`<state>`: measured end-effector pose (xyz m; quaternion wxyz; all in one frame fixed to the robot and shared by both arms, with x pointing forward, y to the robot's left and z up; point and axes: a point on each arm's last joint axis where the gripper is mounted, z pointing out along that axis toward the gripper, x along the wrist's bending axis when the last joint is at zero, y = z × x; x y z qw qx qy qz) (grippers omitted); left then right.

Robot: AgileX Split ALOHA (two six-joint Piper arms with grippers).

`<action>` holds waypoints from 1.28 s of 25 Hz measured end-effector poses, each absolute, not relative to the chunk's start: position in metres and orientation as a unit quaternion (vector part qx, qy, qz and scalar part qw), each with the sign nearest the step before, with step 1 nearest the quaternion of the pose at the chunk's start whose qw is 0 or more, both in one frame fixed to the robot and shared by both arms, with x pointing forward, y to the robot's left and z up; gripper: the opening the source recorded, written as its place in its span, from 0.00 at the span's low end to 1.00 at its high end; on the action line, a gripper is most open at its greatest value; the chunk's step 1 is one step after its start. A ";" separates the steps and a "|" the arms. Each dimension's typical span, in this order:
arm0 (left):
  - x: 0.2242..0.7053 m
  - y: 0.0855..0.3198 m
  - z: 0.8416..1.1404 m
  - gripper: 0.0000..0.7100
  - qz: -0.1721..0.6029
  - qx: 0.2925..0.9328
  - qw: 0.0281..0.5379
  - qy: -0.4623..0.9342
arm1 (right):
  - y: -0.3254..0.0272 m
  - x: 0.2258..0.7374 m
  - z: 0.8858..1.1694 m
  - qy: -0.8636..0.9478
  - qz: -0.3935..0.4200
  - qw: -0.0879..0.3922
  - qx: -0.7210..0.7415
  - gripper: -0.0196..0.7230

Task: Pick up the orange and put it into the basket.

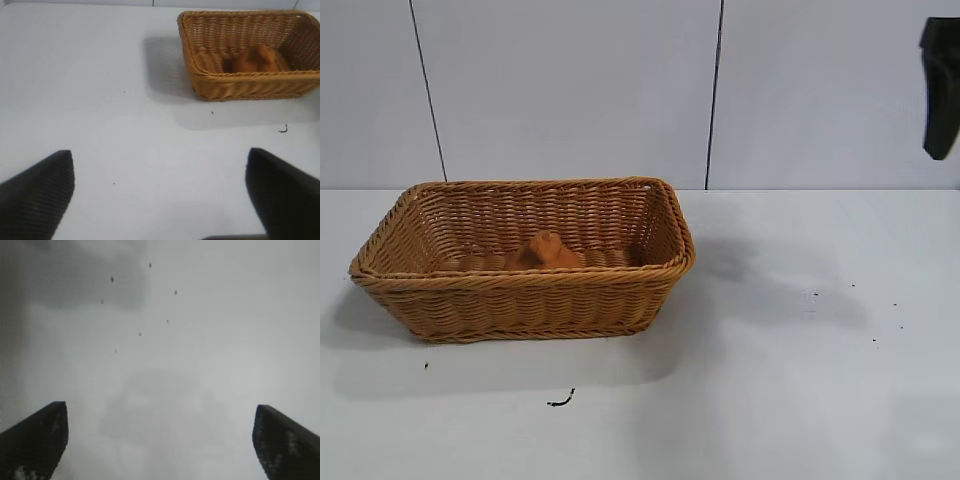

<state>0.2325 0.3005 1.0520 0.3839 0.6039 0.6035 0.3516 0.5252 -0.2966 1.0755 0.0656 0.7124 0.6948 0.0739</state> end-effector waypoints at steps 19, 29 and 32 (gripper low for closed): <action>0.233 0.301 1.052 0.94 0.352 0.604 0.384 0.604 | -0.298 0.293 1.044 0.654 0.263 0.259 0.660 0.96; 0.233 0.301 1.052 0.94 0.352 0.604 0.384 0.604 | -0.299 0.243 1.054 0.603 0.369 0.364 0.606 0.96; 0.233 0.301 1.052 0.94 0.352 0.604 0.384 0.604 | -0.299 0.236 1.054 0.595 0.382 0.377 0.598 0.96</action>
